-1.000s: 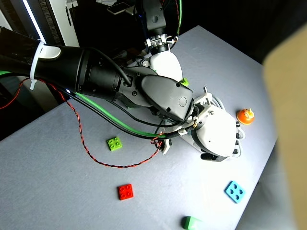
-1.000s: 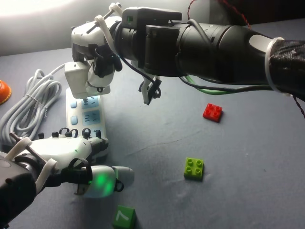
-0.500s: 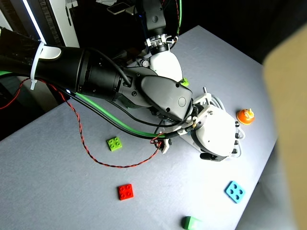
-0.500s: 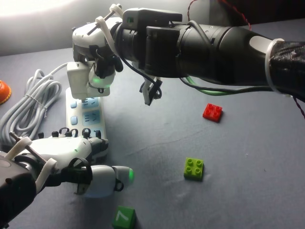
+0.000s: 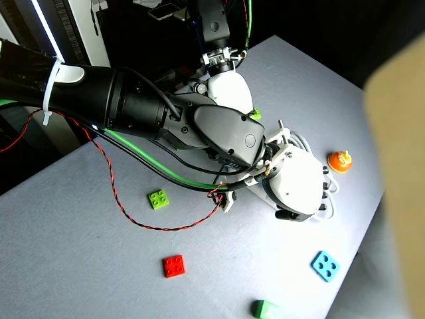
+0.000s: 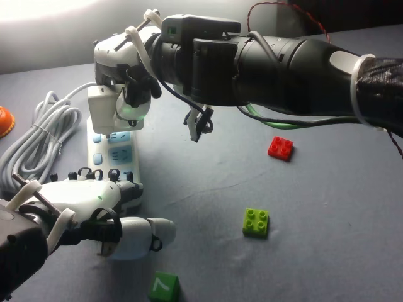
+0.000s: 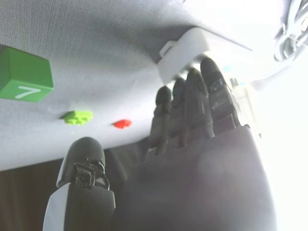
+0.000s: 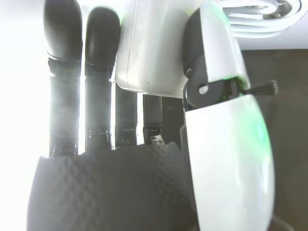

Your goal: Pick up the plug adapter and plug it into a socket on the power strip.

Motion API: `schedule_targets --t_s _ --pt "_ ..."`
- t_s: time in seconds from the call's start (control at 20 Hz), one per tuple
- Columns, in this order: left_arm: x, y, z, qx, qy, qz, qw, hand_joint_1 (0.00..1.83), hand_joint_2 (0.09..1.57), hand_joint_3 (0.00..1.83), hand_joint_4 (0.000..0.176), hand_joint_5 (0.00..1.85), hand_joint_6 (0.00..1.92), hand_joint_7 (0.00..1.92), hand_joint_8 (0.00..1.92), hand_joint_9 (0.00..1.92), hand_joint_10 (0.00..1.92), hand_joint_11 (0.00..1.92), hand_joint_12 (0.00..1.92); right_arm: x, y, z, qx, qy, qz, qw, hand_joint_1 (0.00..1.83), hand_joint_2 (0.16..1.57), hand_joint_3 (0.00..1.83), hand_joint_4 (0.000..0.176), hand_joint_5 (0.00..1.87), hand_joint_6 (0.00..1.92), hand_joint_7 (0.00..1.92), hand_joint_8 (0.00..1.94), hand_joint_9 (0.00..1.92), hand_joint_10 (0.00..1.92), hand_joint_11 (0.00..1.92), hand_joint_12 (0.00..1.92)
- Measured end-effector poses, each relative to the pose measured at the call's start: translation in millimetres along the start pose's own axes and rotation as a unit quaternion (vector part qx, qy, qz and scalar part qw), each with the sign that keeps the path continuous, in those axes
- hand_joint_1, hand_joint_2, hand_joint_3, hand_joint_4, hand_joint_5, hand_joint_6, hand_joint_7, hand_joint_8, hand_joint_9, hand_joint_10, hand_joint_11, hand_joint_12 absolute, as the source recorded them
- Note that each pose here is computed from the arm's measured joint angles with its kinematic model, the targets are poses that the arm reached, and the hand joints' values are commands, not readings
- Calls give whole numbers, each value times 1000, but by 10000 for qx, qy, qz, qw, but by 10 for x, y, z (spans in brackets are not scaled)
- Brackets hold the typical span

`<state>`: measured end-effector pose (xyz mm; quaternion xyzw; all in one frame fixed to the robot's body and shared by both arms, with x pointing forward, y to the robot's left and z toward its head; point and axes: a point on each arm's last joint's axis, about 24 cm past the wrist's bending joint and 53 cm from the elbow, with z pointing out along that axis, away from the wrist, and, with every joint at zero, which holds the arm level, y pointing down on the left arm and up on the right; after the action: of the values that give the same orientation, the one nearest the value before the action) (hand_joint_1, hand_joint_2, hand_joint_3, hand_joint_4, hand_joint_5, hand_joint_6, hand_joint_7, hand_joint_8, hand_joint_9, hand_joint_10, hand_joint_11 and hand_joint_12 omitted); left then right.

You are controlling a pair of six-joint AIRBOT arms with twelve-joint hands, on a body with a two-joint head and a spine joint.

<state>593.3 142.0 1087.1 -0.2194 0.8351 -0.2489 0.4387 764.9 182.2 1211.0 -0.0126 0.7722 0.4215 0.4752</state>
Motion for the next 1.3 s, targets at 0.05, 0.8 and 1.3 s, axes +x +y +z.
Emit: schedule_targets --t_s 0.05,0.8,1.3 --pt "0 0 0 0 0 0 10000 0 1230 0 0 175 5 146 3 141 1 0 492 0 0 0 0 0 -11 10000 1379 1125 1 0 812 963 977 1024 999 1237 947 1141" --pt "4 3 0 -4 7 -20 10000 0 1241 2 0 156 2 124 4 116 2 0 464 -81 8 -10 -22 -72 -348 9994 1383 1113 0 0 841 920 1004 971 1020 1212 941 1139" --pt "2 13 -1 -13 5 -13 10000 0 1248 1 0 131 6 115 5 131 4 0 470 -105 -16 -17 -3 -95 -399 9992 1380 1106 0 0 864 889 1020 957 1034 1172 965 1124"
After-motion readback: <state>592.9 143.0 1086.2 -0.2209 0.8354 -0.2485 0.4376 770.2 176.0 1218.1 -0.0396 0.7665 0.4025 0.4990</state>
